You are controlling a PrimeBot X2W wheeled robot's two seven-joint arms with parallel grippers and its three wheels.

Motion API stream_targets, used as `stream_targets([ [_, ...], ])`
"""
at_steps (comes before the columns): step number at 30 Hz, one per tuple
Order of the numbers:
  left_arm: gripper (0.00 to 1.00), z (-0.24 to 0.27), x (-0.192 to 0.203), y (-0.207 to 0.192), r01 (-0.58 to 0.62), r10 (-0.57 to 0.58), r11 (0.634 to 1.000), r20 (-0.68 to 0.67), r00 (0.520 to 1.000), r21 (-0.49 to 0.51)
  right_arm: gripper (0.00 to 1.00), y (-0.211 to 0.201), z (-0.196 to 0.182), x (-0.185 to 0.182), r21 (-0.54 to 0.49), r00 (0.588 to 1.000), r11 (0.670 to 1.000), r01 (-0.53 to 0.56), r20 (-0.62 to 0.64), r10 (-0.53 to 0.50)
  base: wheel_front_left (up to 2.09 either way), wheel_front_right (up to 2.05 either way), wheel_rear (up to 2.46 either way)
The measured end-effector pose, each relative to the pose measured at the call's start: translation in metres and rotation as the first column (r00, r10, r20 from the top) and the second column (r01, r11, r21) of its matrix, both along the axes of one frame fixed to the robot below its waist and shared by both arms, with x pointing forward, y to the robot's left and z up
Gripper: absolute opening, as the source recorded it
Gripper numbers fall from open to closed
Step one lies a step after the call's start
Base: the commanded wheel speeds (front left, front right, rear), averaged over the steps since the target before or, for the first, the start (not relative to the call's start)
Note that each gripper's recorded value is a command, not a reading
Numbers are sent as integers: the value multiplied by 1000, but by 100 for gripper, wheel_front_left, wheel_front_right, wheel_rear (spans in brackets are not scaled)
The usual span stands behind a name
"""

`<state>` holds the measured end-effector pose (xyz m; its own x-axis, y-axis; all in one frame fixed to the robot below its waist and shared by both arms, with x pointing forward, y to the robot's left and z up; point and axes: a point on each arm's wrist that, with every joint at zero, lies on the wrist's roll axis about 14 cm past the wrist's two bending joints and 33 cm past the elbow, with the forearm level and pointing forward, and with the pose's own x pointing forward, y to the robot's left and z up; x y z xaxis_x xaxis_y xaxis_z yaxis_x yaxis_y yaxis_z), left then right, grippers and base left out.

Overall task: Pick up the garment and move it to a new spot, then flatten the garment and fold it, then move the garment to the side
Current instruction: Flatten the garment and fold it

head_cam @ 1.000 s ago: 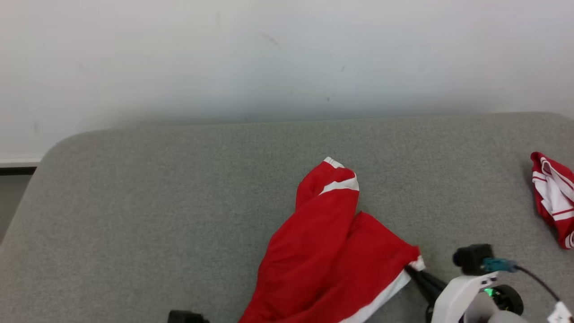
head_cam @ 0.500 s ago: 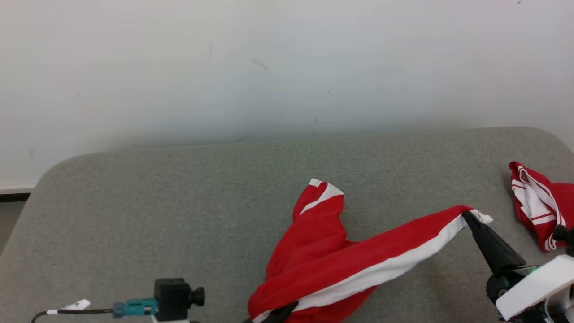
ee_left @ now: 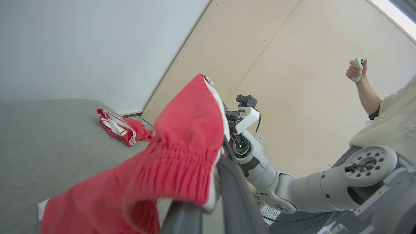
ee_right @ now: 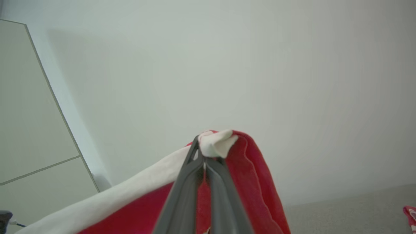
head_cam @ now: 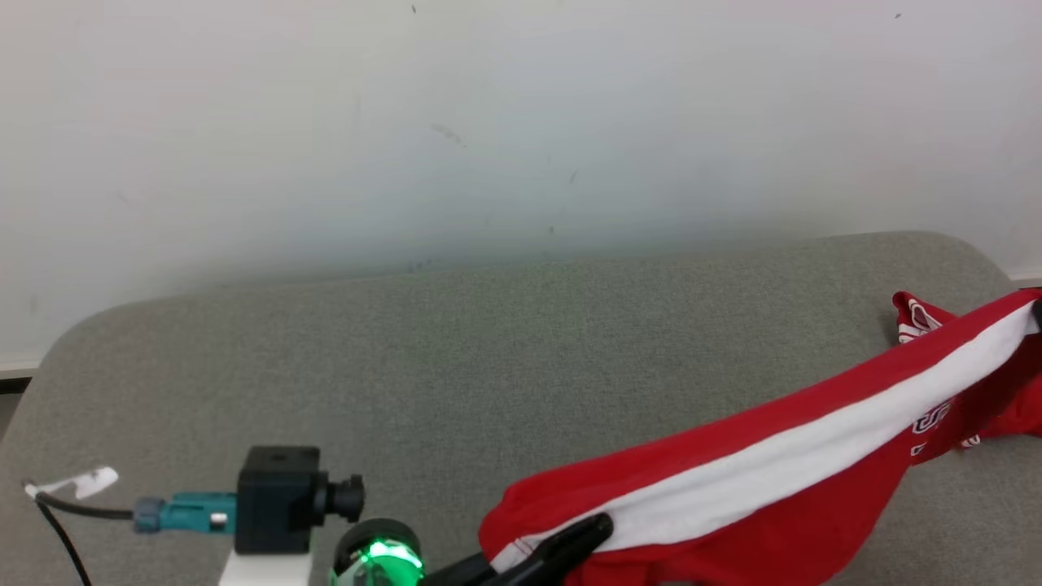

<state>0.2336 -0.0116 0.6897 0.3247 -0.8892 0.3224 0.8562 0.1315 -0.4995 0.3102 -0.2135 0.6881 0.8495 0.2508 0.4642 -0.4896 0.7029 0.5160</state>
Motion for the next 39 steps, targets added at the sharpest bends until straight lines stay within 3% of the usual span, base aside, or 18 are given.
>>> stream_targets([
  [5,0,14,13,2,10,-12,998,34,999,56,0,-5,12,0,-15,1000,1000,5,19,-5,0,0,0],
  [9,0,8,50,7,-35,33,990,19,999,134,0,-6,3,23,-56,999,998,16,-31,-18,0,0,0],
  [14,0,-1,129,17,-150,141,955,51,989,257,0,4,2,87,-123,997,992,27,-69,-35,0,0,0],
  [19,0,-1,223,23,-297,280,910,97,955,290,0,36,18,169,-154,997,988,17,-75,-29,0,0,0],
  [27,0,-1,346,29,-504,461,832,217,860,230,0,59,32,276,-199,990,973,116,-51,-129,0,0,0],
  [30,0,11,376,31,-579,526,805,294,798,131,0,55,38,301,-167,986,972,165,-9,-169,0,0,0],
  [35,0,-32,400,21,-624,565,775,333,755,99,0,51,-28,328,-158,972,970,187,-113,-206,0,0,0],
  [37,0,-58,398,16,-618,565,777,304,767,118,0,53,-59,325,-164,964,970,179,-167,-206,0,0,0],
  [39,0,-94,379,1,-569,516,802,269,814,182,0,55,-87,313,-150,955,975,164,-225,-195,0,0,0],
])
